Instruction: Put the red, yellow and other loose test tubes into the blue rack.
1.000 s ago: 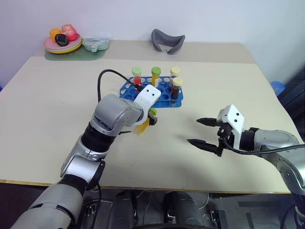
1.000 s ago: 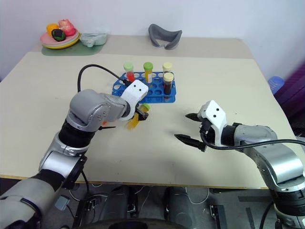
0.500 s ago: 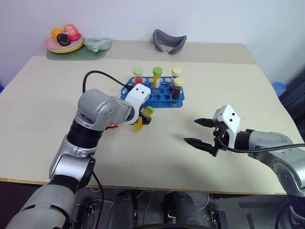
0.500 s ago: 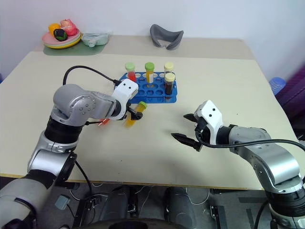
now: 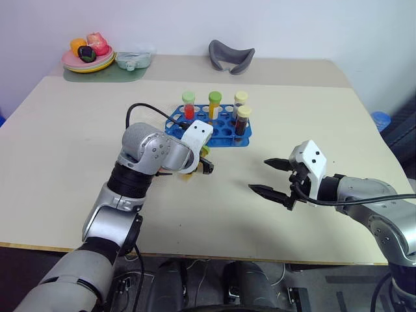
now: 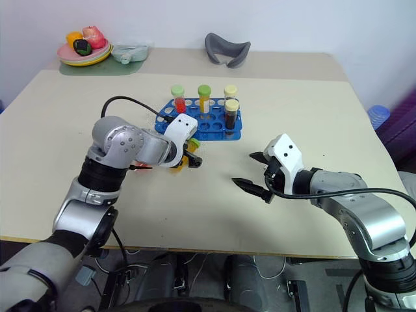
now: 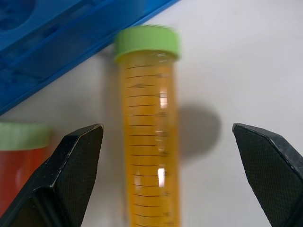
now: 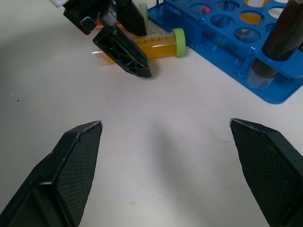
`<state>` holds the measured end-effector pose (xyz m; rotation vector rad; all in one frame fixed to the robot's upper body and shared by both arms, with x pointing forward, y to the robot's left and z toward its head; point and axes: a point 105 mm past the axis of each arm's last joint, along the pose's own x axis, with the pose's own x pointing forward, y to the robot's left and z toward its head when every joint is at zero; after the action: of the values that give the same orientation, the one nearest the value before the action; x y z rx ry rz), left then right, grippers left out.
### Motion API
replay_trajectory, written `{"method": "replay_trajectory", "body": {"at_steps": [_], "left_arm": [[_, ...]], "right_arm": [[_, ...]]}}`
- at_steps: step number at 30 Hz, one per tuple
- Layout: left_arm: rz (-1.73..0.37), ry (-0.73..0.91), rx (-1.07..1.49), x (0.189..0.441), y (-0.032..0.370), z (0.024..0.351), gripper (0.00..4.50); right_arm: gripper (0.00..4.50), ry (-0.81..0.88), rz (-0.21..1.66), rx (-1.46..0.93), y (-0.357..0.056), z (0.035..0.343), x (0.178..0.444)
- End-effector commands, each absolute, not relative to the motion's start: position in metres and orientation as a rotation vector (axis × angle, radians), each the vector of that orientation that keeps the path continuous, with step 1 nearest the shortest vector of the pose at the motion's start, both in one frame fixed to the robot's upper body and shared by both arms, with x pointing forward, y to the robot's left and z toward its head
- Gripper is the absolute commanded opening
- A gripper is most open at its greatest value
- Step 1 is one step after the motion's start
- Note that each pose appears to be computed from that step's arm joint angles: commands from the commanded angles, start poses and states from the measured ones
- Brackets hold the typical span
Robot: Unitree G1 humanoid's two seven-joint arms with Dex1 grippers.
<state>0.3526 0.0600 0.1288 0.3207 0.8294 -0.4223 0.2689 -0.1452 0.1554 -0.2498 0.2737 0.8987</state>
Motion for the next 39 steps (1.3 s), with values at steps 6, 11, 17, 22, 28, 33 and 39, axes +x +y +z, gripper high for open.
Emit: {"method": "replay_trajectory", "body": {"at_steps": [6,11,17,22,28,33,39], "left_arm": [[-0.287,0.843,0.296,0.367,0.049,0.146,4.50],[-0.276,0.863,0.305,0.367,0.041,0.147,4.50],[-0.259,0.868,0.316,0.366,0.039,0.147,4.50],[-0.249,0.866,0.323,0.366,0.040,0.147,4.50],[-0.241,0.880,0.294,0.366,0.041,0.148,4.50],[-0.229,0.924,0.255,0.366,0.041,0.144,4.50],[-0.175,0.964,0.252,0.367,0.045,0.140,4.50]], "right_arm": [[4.37,0.226,0.920,-0.259,-0.138,0.164,0.266],[4.37,0.224,0.917,-0.257,-0.137,0.164,0.266],[4.37,0.224,0.912,-0.257,-0.138,0.164,0.266],[4.37,0.225,0.911,-0.257,-0.139,0.164,0.266],[4.37,0.223,0.915,-0.257,-0.138,0.164,0.266],[4.37,0.221,0.916,-0.260,-0.138,0.164,0.267],[4.37,0.219,0.918,-0.262,-0.138,0.164,0.267]]}}
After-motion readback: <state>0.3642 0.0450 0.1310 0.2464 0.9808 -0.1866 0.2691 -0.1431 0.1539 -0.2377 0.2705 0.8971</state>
